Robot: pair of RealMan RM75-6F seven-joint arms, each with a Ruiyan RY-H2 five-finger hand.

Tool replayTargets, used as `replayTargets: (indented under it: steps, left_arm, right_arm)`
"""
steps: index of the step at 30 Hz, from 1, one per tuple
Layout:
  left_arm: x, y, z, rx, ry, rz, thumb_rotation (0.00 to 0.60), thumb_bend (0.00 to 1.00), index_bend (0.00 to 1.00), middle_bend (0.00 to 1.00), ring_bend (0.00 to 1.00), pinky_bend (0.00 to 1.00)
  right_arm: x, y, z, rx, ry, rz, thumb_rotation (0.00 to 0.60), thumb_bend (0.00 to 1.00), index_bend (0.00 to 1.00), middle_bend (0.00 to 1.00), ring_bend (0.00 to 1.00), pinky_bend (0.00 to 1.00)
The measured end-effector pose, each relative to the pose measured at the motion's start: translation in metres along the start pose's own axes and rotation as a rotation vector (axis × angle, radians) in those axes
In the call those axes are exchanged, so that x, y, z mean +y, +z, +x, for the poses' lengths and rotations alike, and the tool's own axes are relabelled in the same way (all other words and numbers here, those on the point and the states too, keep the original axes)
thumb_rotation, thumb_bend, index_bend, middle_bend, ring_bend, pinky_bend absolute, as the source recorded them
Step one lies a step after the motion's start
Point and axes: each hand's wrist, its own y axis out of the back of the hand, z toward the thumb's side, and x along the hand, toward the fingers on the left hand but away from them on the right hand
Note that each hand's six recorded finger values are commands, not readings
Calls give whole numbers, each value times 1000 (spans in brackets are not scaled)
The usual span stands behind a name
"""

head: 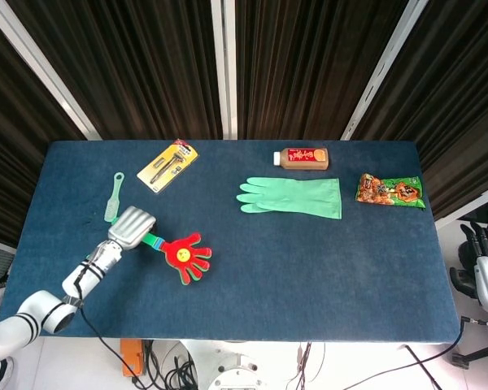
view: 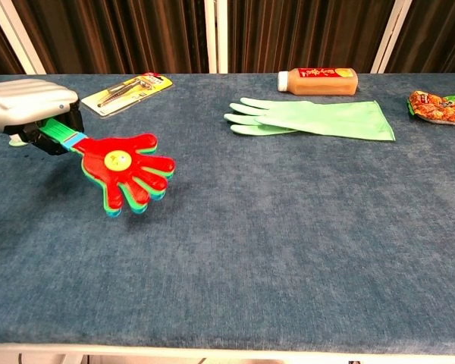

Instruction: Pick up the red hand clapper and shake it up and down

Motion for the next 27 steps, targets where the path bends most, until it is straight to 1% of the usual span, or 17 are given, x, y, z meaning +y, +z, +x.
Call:
replayTargets:
  steps: [3,6,7,9,10,13,14,15,16,17,18,19,20,21,22,25,27]
  left_arm:
    - [0,1,0,34,1,-207,600,649,1000,1000,1000,1000]
    - [2,2,2,70,26,-386,600,604,1000,1000,1000,1000]
    - [2,2,3,85,37,-428,600,598,1000,1000,1000,1000]
    - [3,2,5,120,65,-496,600,588,1000,1000,1000,1000]
    - [3,2,6,135,75,-510,600,582,1000,1000,1000,1000]
    - [2,4,9,191,105,-499,599,567,1000,1000,1000,1000]
    - [2,5,10,210,111,-486,565,559,1000,1000,996,993]
    - [1,6,12,236,116,-465,434,542,986,976,945,942]
    - [0,7,12,254,117,-448,256,519,891,860,817,829]
    - [-1,8,13,269,116,-430,137,500,756,722,673,705]
    - [-2,11,14,281,110,-407,39,466,498,453,402,466]
    - [-3,14,15,284,103,-392,40,430,280,238,207,270]
    - [-3,17,16,281,95,-375,91,380,96,71,51,96]
    - [-2,21,16,273,89,-355,150,324,26,7,1,12]
    - [0,23,16,265,90,-343,199,269,3,0,0,0]
    - [7,25,13,244,106,-317,277,152,0,0,0,0]
    - [11,25,9,236,113,-302,366,97,0,0,0,0]
  right_arm:
    - [-1,1,-1,1,1,4,600,327,0,0,0,0]
    - [-2,2,-2,2,6,4,600,327,0,0,0,0]
    - [-3,2,-2,3,7,4,600,327,0,0,0,0]
    - [-3,3,-2,4,6,5,600,327,0,0,0,0]
    - [-2,3,-2,3,4,4,600,327,0,0,0,0]
    - [0,1,-2,-3,-4,-1,600,327,0,0,0,0]
    - [1,0,-3,-4,-5,-2,600,327,0,0,0,0]
    - [1,0,-3,-4,-5,-3,600,327,0,0,0,0]
    - [1,0,-2,-4,-5,-3,600,327,0,0,0,0]
    - [0,0,-2,-4,-4,-4,600,327,0,0,0,0]
    - [0,-1,-2,-5,-4,-5,600,327,0,0,0,0]
    - [0,-1,-2,-5,-4,-7,600,327,0,0,0,0]
    - [0,-2,-2,-6,-5,-9,600,327,0,0,0,0]
    - [1,-2,-2,-7,-6,-11,600,327,0,0,0,0]
    - [1,-2,-1,-8,-7,-12,600,327,0,0,0,0]
    - [1,-3,-1,-6,-9,-11,600,327,0,0,0,0]
    - [1,-2,-1,-4,-11,-10,600,327,0,0,0,0]
